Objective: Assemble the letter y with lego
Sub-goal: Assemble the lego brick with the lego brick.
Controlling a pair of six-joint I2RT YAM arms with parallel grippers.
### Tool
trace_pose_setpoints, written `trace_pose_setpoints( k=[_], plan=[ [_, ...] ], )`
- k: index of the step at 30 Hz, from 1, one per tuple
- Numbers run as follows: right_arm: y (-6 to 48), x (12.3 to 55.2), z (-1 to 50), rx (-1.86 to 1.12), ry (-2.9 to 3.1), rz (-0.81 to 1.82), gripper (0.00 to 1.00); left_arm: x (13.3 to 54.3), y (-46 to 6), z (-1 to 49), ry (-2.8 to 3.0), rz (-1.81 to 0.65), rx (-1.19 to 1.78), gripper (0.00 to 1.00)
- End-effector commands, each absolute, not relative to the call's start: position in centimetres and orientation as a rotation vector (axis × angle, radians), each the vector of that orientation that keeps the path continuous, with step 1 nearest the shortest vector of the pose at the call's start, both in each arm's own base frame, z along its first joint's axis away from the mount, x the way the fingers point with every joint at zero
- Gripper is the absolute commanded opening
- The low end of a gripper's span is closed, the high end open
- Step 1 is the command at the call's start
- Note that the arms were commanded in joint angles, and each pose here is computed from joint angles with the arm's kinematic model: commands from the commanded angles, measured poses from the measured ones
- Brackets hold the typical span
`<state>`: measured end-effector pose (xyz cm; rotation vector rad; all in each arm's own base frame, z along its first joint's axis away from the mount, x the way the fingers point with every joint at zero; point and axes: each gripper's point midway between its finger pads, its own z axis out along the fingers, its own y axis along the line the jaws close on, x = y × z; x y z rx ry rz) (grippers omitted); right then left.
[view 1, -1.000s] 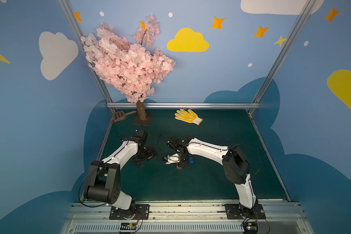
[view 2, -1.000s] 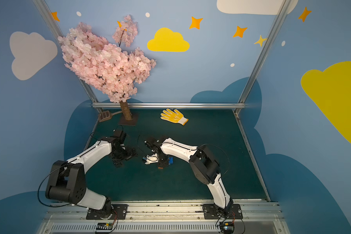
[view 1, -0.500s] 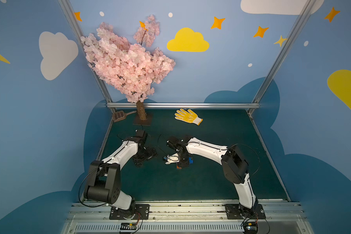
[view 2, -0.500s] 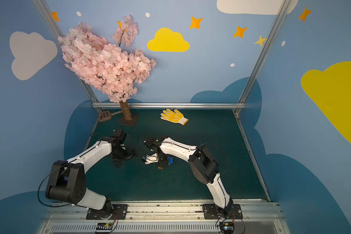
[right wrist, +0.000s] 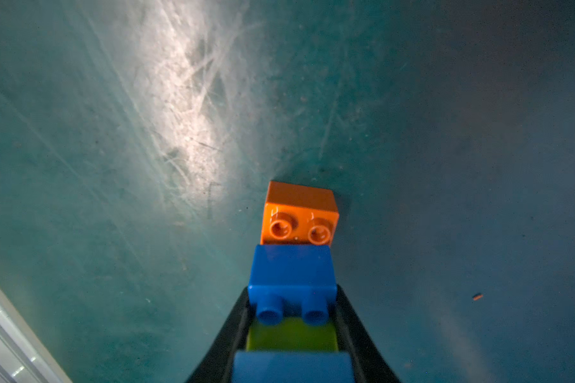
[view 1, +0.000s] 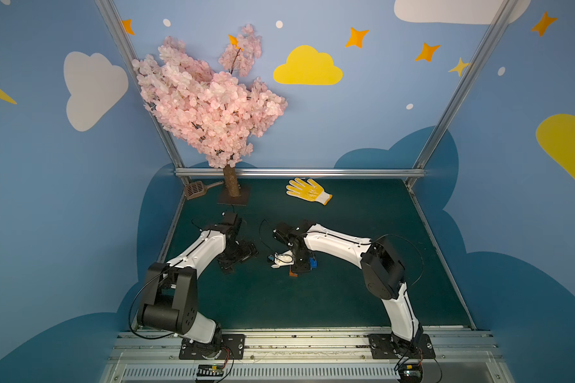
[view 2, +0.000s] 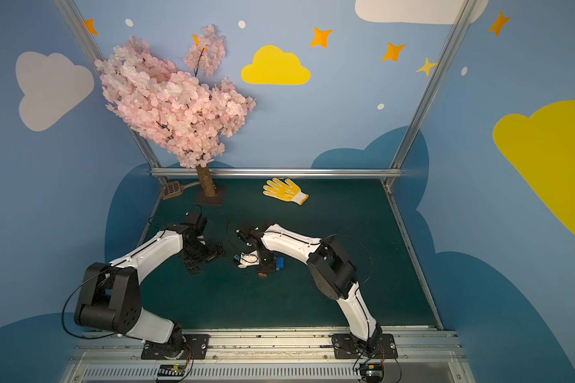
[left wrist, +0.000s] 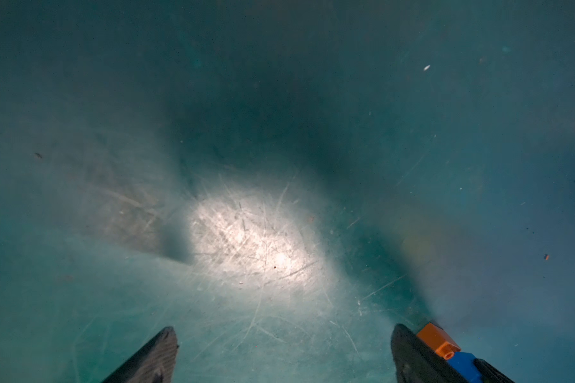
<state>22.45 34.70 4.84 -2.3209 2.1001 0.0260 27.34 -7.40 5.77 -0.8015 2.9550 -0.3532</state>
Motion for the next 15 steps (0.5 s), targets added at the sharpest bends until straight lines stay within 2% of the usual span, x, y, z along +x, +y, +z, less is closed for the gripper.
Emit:
trace_pose_setpoints(
  k=[1, 15],
  plan=[
    [33.83, 21.51, 3.47, -2.369, 2.167, 0.024, 0.00, 27.52, -7.49, 6.26, 2.956, -0.368, -0.789, 1.00],
    [34.23, 21.48, 2.47, -2.263, 2.245, -0.036, 0.00, 27.51, -7.46, 6.13, 2.961, -0.362, -0.792, 1.00]
  ],
)
